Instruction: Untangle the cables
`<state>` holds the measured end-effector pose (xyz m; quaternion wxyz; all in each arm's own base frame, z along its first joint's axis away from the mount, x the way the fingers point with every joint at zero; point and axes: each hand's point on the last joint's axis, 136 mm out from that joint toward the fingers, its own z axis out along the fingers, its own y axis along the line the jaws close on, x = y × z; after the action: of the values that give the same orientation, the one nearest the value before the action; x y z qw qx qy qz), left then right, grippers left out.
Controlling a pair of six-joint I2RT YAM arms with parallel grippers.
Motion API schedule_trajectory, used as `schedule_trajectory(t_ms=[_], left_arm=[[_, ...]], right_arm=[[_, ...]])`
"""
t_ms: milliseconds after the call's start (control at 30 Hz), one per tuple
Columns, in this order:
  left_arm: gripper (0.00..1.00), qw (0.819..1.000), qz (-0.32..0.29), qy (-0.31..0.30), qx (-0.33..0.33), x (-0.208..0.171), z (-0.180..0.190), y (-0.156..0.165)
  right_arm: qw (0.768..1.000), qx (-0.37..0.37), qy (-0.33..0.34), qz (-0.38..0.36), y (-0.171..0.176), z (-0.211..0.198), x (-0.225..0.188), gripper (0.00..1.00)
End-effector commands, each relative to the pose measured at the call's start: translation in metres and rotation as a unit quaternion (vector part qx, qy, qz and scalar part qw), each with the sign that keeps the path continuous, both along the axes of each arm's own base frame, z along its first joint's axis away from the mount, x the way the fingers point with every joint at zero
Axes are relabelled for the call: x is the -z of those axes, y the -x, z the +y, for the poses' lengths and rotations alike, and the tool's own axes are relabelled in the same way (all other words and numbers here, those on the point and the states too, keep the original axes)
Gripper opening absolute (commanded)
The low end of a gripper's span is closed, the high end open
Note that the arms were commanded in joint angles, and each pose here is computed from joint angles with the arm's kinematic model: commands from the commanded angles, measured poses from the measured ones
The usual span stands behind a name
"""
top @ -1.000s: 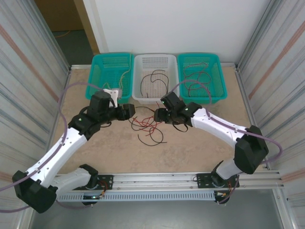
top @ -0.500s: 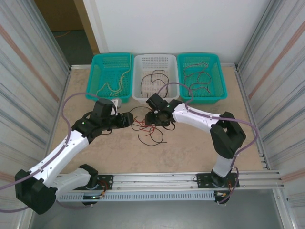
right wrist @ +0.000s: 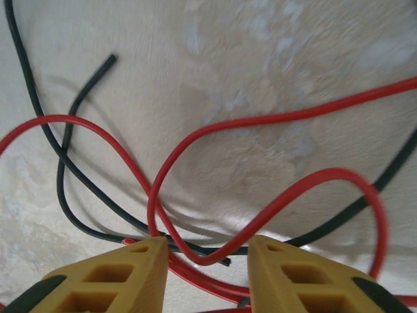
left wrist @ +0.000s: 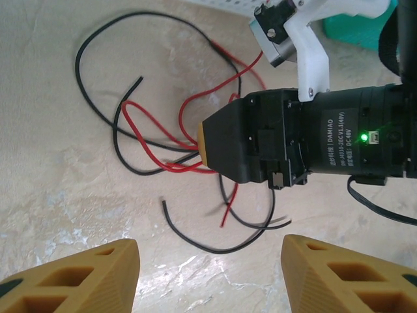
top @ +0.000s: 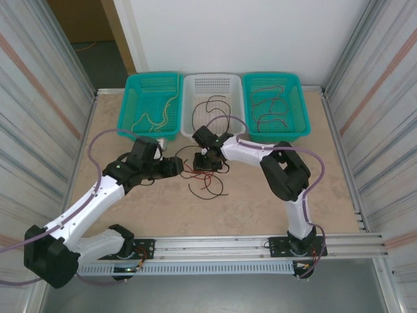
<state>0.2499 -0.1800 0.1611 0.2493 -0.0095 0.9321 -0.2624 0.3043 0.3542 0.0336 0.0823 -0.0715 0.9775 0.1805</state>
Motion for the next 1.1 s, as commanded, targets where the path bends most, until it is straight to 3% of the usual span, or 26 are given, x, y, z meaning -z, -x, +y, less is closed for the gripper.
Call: schedule_trajectory(t_ms=[0,300,467,567,733,1067], left_arm=[[0.6,1.0,0.005,0.009,0.001,0.008,-0.005,-0.003],[0.6,0.999,0.038,0.017,-0.008,0.028,-0.011,-0.005],[0.6,0.999,0.035,0.009,-0.01,0.023,-0.008,-0.004],[0.61,0.999,0.029,-0.01,-0.013,0.025,-0.002,-0.005],[0.61,0.999,0.045,-0.019,-0.022,0.038,-0.001,-0.008],[0.6,0.993,0.107,-0.037,-0.023,0.087,-0.012,-0.008]], right_arm=[[0.999,-0.018,0.008,0.028,0.024,0.002,0.011,0.31],[0.999,-0.027,0.011,-0.013,0.05,-0.007,-0.036,0.31],[0.997,0.003,0.033,-0.067,0.044,-0.04,-0.07,0.5],[0.994,0.038,0.055,-0.082,0.036,-0.065,-0.077,0.54],[0.992,0.093,0.052,-0.065,0.014,-0.094,-0.069,0.53],[0.994,0.09,0.027,-0.062,-0.017,-0.079,-0.067,0.47]])
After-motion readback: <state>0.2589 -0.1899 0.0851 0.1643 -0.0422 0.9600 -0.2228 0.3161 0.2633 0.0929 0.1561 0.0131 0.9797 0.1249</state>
